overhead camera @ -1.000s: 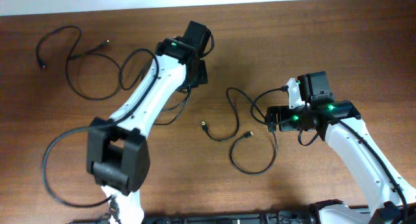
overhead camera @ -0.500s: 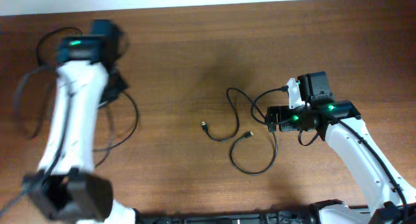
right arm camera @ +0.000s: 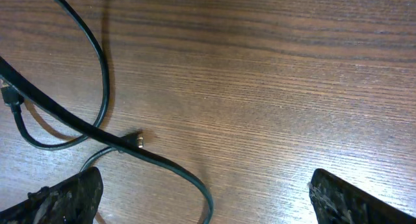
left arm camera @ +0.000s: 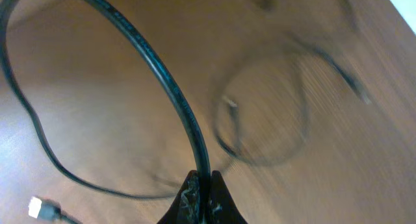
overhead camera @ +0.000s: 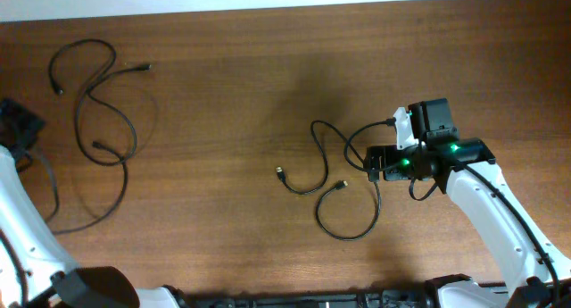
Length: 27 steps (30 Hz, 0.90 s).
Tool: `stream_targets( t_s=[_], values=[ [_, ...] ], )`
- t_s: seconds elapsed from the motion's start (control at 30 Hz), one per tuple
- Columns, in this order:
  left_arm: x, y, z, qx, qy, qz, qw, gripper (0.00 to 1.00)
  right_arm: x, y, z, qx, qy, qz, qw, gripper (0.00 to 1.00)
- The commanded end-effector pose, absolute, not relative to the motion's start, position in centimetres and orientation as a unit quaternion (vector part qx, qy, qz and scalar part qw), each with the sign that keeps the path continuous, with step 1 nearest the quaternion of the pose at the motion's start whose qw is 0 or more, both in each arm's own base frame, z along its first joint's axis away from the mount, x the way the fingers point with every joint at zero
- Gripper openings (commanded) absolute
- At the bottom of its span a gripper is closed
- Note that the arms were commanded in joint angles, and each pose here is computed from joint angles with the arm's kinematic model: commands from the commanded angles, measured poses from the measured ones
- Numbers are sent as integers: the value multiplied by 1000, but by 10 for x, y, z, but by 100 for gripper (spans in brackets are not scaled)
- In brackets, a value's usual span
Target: Untangle cables
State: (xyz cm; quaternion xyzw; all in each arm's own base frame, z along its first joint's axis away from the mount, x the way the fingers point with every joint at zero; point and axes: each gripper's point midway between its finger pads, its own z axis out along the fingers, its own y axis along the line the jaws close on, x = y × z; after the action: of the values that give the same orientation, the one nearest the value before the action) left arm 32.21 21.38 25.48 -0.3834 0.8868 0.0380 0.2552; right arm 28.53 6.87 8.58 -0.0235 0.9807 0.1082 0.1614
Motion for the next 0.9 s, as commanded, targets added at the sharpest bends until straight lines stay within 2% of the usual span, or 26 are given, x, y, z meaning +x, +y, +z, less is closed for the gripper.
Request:
stream_targets(
  t_s=[0.0,0.07,0.13,0.17,0.2,0.27,0.33,0.47,0.5,0.57,0.63,0.7,0.8,0.83,0.87],
  values=[
    [371,123,251,-109,940,-147,287,0,285,71,86,-28,980,111,162,100],
    [377,102,227,-73,958,-135,243,0,285,71,86,-28,980,111,162,100],
    [363,120,196,-157,972,-31,174,0,285,71,86,-28,980,111,162,100],
    [355,121,181,-138,980,12,145,0,285,71,86,-28,980,111,162,100],
    [353,111,173,-95,986,7,134,0,285,71,86,-28,980,111,162,100],
    [355,61,160,49,985,-90,141,0,285,71,86,-28,980,111,162,100],
    [358,13,168,128,956,-200,174,0,285,71,86,-28,980,111,162,100],
    [341,-9,197,164,937,-235,199,0,285,71,86,-28,980,111,162,100],
    [318,-33,221,267,894,-276,232,0,285,71,86,-28,980,111,162,100],
    [295,-47,242,335,860,-287,258,0,285,71,86,-28,980,111,162,100],
    [294,-39,242,301,882,-263,248,0,285,71,86,-28,980,111,162,100],
    [297,-17,231,213,931,-213,208,0,285,71,86,-28,980,111,162,100],
    [295,52,213,-2,988,-42,146,0,285,71,86,-28,980,111,162,100],
    [280,95,213,-124,982,71,120,0,285,71,86,-28,980,111,162,100],
    [266,115,217,-169,971,131,104,0,285,71,86,-28,980,111,162,100]
  ],
)
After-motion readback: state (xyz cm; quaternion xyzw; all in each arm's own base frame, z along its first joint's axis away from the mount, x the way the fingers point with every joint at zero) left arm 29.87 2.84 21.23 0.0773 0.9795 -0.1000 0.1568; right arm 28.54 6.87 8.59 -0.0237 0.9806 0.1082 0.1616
